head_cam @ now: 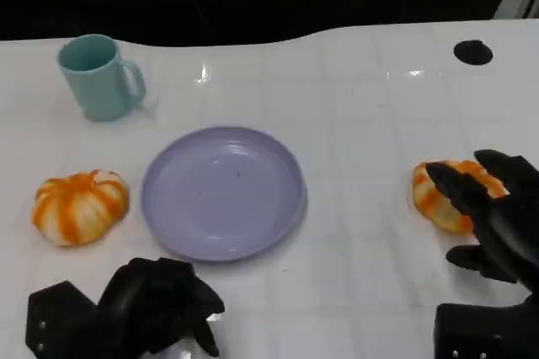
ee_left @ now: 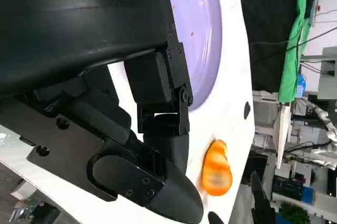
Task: Grasp the bread from the table and place it into the plate.
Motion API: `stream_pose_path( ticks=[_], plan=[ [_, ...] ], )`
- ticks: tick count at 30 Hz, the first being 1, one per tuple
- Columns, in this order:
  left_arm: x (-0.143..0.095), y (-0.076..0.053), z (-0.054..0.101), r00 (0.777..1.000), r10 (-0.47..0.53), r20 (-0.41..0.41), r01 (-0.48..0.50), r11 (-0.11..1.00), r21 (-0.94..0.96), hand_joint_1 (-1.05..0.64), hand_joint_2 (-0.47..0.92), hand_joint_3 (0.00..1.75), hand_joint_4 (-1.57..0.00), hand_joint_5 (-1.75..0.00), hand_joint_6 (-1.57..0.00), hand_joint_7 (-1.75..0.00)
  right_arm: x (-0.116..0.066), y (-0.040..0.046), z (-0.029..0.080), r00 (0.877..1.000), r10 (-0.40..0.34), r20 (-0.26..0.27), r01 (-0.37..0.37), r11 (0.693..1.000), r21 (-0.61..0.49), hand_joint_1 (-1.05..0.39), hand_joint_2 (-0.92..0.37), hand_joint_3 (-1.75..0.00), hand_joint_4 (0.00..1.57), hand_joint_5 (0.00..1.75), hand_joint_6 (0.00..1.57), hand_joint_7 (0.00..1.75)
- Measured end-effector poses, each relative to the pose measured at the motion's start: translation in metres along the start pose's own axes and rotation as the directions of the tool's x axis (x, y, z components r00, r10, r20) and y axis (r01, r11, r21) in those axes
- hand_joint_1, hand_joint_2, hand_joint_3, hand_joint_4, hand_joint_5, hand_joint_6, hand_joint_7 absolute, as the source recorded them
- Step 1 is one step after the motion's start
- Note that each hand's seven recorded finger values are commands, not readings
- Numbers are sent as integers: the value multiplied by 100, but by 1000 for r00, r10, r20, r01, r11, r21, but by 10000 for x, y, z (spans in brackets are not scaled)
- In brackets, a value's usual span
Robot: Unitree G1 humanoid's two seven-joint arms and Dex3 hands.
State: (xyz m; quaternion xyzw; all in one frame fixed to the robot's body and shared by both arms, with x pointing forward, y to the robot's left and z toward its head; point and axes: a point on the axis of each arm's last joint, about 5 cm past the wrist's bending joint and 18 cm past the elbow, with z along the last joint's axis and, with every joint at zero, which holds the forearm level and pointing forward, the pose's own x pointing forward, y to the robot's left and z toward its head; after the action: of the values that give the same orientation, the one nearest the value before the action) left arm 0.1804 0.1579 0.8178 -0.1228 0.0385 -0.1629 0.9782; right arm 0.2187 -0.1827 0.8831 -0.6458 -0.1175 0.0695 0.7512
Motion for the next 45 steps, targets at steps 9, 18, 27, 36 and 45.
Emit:
stream_pose_path(
  ticks=[9, 18, 27, 36, 45],
  plan=[
    [-8, -3, -5, 1000, -1, 0, 1, 1000, -4, -105, 78, 0, -151, -93, -157, -50, 203, 94, 6, 998, 59, -27, -60, 997, -40, -52, -86, 0, 2, 39, 28, 2],
    [-13, -5, -5, 1000, 0, 0, 0, 1000, -3, -105, 78, 0, -151, -93, -157, -51, 367, 210, 10, 992, 110, -63, -114, 992, -62, -48, -85, 0, 2, 42, 28, 1],
    [-15, -5, -4, 1000, 0, 1, 0, 1000, -3, -105, 79, 1, -150, -93, -157, -50, 487, 308, -30, 989, 116, -93, -123, 989, -76, -35, -90, 0, 50, 24, 55, 5],
    [-18, -6, 1, 1000, 1, 4, -1, 1000, -1, -105, 78, 0, -150, -94, -157, -51, 490, 386, -99, 999, -4, -34, 5, 999, 37, -18, -87, -18, 91, 151, 106, 79],
    [-20, -7, 0, 1000, 1, 3, -1, 1000, -1, -105, 78, 0, -151, -94, -157, -50, 447, 452, -80, 991, -123, 49, 119, 991, 65, -16, -42, -97, 90, 175, 66, 175]
  ],
)
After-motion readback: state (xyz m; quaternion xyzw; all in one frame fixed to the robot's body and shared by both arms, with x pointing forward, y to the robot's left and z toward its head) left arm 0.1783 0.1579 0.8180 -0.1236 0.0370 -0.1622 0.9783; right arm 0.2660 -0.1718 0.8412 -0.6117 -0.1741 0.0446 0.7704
